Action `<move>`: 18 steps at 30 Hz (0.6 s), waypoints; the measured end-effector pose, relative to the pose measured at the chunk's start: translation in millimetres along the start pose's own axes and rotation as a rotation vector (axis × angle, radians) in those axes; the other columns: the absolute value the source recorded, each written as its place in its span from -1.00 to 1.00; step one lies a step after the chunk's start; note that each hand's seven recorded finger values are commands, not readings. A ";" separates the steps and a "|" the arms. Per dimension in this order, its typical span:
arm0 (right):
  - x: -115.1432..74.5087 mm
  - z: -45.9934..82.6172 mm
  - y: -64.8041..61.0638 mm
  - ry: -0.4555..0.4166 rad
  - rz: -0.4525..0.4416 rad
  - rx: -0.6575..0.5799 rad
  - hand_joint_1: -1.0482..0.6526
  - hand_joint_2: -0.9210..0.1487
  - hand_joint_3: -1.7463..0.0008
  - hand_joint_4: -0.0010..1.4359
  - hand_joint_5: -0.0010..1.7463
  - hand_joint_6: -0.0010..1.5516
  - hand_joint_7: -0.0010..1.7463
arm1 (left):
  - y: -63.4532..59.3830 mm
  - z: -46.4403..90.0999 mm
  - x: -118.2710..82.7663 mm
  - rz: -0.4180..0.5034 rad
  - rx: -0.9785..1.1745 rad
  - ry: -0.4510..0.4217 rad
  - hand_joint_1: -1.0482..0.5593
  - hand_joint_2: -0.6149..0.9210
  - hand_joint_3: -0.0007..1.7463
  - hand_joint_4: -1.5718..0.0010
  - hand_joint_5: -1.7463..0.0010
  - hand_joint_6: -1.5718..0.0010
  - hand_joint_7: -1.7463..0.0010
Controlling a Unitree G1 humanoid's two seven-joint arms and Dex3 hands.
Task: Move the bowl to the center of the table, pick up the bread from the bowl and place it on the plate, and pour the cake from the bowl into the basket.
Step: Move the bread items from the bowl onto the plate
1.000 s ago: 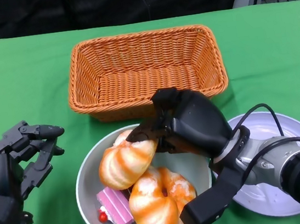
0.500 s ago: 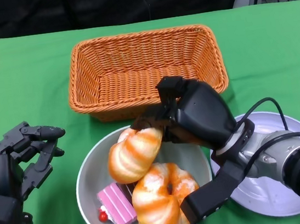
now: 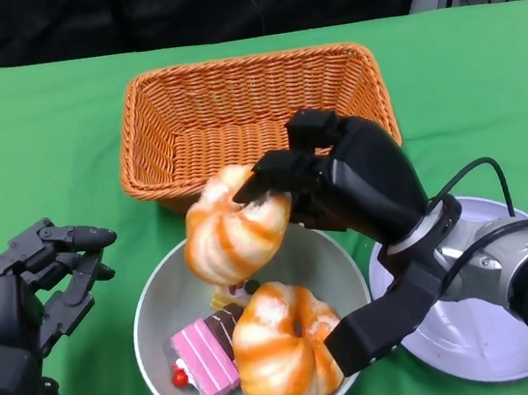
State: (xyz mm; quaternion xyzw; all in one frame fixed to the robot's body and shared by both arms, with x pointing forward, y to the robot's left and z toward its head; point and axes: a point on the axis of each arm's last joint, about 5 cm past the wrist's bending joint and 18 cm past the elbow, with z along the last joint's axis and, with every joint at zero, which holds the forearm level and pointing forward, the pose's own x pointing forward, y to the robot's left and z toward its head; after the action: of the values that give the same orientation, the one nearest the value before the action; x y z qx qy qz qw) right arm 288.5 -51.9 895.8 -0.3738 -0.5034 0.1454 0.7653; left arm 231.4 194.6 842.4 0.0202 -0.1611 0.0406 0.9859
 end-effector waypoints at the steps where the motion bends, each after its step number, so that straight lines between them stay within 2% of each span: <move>1: 0.9 0.4 -0.5 0.000 -0.004 0.013 0.08 -0.97 0.98 0.05 0.73 0.16 -0.13 | -0.1 0.0 0.0 -0.001 0.001 0.000 0.16 1.00 -0.60 0.02 -0.57 -0.22 0.07; 11: 8.4 0.5 -5.2 0.013 -0.038 0.035 0.10 -0.99 0.98 0.13 0.59 0.20 -0.17 | -1.1 0.0 0.1 -0.004 0.012 0.001 0.15 1.00 -0.60 0.04 -0.59 -0.20 0.05; 18: 7.1 -6.1 -14.7 0.018 -0.076 0.022 0.10 -0.97 0.99 0.22 0.53 0.21 -0.13 | -0.8 -0.1 0.0 -0.002 0.006 0.001 0.18 1.00 -0.58 0.03 -0.58 -0.21 0.05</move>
State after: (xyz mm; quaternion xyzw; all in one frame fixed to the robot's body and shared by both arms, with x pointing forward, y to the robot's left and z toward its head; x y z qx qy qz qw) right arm 294.8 -60.2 909.7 -0.3473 -0.5088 0.1184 0.7788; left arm 231.5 193.8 842.3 0.0234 -0.1604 0.0402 0.9860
